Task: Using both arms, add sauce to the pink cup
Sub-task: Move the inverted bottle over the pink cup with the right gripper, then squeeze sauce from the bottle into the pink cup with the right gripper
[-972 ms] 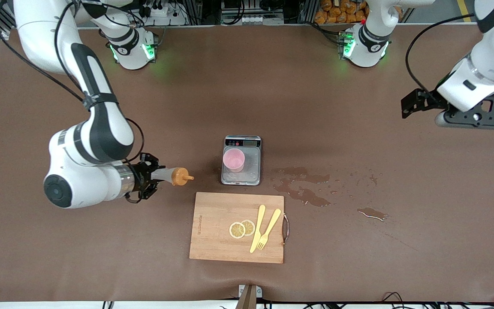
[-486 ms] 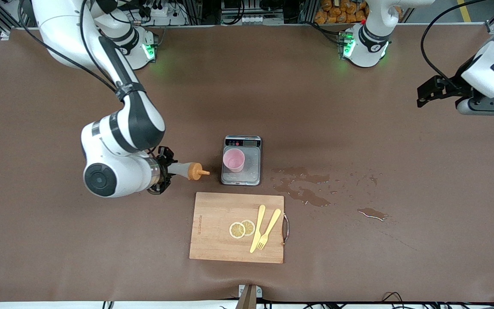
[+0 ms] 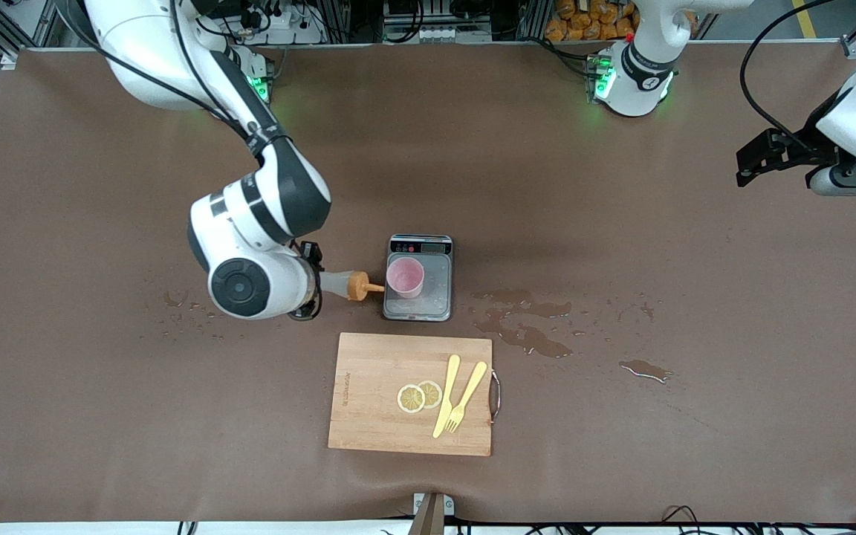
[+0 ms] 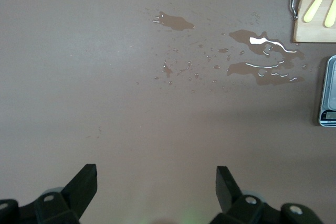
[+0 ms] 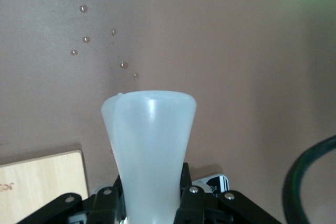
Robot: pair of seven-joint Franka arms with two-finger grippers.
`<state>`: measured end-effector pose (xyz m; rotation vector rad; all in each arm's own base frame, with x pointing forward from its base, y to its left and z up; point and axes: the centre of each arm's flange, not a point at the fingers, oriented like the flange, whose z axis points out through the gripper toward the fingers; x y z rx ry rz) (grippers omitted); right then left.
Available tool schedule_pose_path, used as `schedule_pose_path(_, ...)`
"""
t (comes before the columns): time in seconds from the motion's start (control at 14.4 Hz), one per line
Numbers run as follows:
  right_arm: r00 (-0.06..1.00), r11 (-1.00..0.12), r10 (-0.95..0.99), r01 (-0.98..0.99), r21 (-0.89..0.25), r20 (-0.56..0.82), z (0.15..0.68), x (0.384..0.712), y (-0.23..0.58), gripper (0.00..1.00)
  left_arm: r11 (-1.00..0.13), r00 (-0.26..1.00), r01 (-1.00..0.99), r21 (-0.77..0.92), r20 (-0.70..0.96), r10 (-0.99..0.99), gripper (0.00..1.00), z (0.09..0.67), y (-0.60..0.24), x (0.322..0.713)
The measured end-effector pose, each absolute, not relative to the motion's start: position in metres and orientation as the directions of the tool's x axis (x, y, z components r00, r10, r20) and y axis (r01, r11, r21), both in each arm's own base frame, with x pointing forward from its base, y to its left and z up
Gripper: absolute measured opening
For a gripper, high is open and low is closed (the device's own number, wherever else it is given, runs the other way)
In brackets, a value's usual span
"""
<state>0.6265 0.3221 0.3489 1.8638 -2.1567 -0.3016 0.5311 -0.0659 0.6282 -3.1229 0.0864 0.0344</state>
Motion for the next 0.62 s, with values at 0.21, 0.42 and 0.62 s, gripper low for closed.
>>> schedule_pose_path(0.21, -0.082, 0.122, -0.988, -0.932, 0.341, 0.131, 0.342, 0.612, 0.336, 0.39, -0.998, 0.998, -0.056, -0.017, -0.028, -0.055, 1.00, 0.625, -0.066, 0.533)
schedule_pose_path(0.42, -0.029, 0.096, -0.981, -0.933, 0.347, 0.194, 0.327, 0.597, 0.350, 0.39, -0.998, 0.998, -0.059, -0.017, -0.025, -0.059, 1.00, 0.626, -0.068, 0.533)
schedule_pose_path(0.62, 0.005, 0.084, -0.965, -0.941, 0.327, 0.262, 0.321, 0.589, 0.356, 0.39, -0.998, 0.998, -0.064, -0.017, -0.017, -0.063, 1.00, 0.631, -0.071, 0.533)
